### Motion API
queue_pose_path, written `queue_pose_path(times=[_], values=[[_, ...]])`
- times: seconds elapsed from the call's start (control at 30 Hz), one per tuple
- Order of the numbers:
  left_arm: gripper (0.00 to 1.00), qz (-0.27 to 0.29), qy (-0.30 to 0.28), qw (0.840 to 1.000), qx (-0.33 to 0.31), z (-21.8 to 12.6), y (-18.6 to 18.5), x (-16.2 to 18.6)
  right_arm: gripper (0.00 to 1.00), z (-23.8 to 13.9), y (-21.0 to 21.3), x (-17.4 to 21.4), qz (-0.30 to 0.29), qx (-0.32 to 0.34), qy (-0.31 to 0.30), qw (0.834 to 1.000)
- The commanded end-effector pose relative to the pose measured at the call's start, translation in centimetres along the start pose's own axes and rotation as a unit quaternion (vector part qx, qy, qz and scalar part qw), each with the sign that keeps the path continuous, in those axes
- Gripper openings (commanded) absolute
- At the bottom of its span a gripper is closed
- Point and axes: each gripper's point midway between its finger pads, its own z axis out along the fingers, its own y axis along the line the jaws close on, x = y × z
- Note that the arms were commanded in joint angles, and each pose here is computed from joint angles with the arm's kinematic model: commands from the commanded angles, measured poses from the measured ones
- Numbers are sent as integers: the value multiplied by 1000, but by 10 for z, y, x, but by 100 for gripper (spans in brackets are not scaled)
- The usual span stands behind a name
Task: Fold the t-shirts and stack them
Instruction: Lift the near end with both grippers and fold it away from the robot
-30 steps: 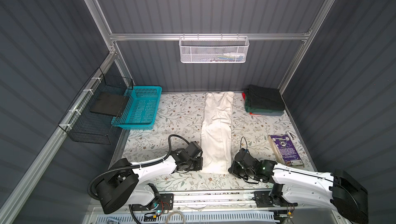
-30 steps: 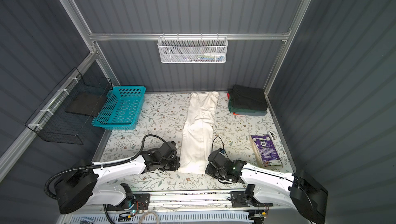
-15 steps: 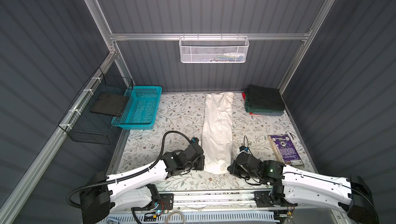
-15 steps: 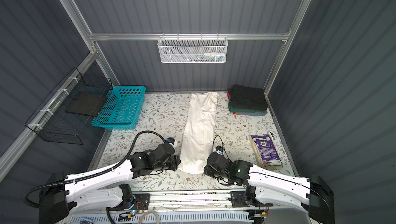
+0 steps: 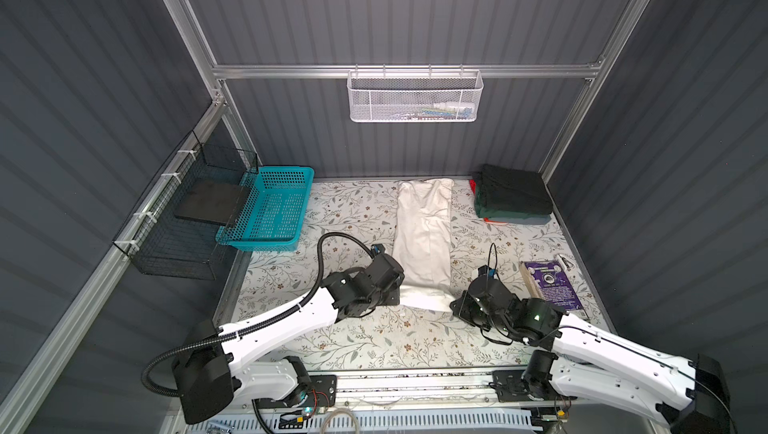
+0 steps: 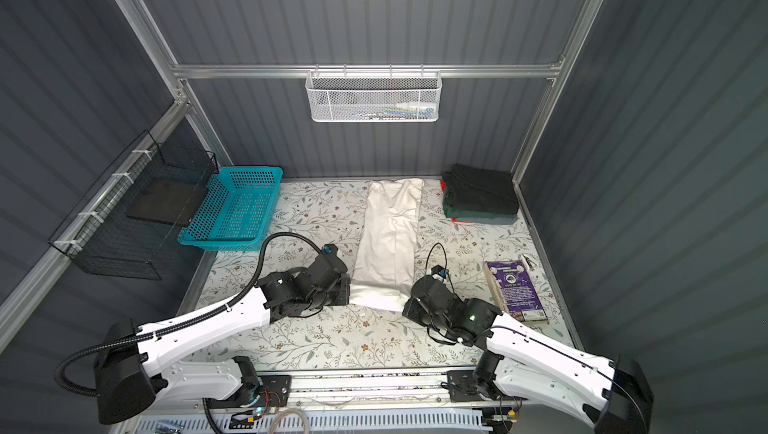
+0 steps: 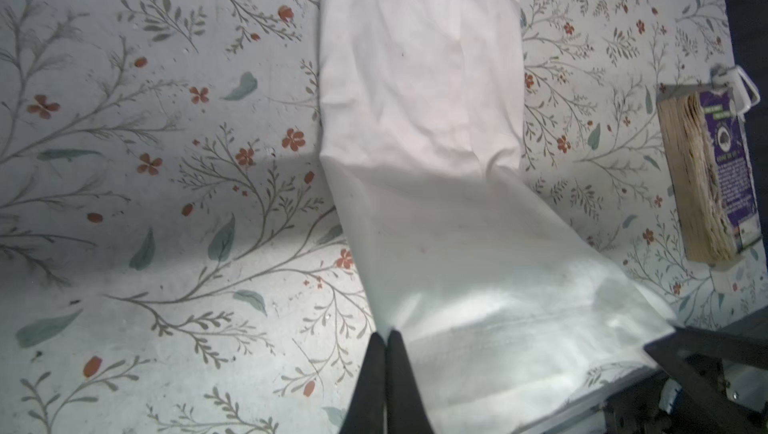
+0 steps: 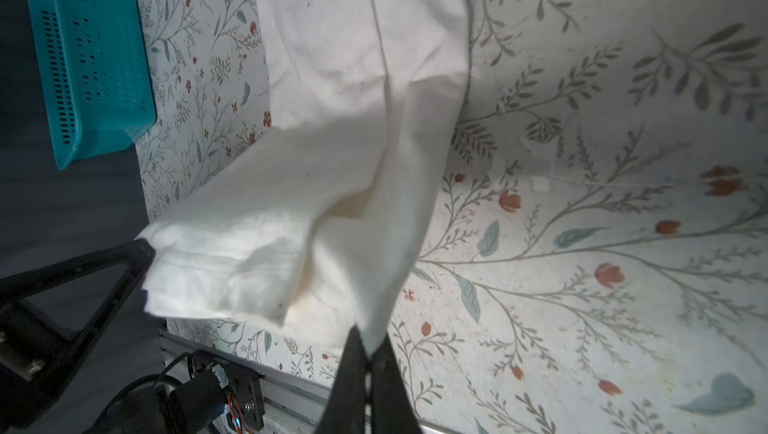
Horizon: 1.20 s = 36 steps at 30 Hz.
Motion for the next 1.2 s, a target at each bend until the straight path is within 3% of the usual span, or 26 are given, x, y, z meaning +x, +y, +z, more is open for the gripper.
queue_pose_path(times=[0.0,0.17,0.37,0.8,1.17], values=[[0,16,-6,1000,-7,3,2,-23,0,-3,14,-21,-12,-22,-13,1000],[0,30,-18,999,-8,18,-7,-53,0,9,27,-46,-16,-42,-11,999],[0,46,-6,999,-12,51,-17,-77,0,28,24,-74,-34,-11,5,999],[0,19,-19,999,-22,100,-6,-141,0,75,17,-139,-11,-10,21,1000],[0,-3,-2,1000,-22,145,14,-164,0,114,20,-183,-4,-10,32,999]])
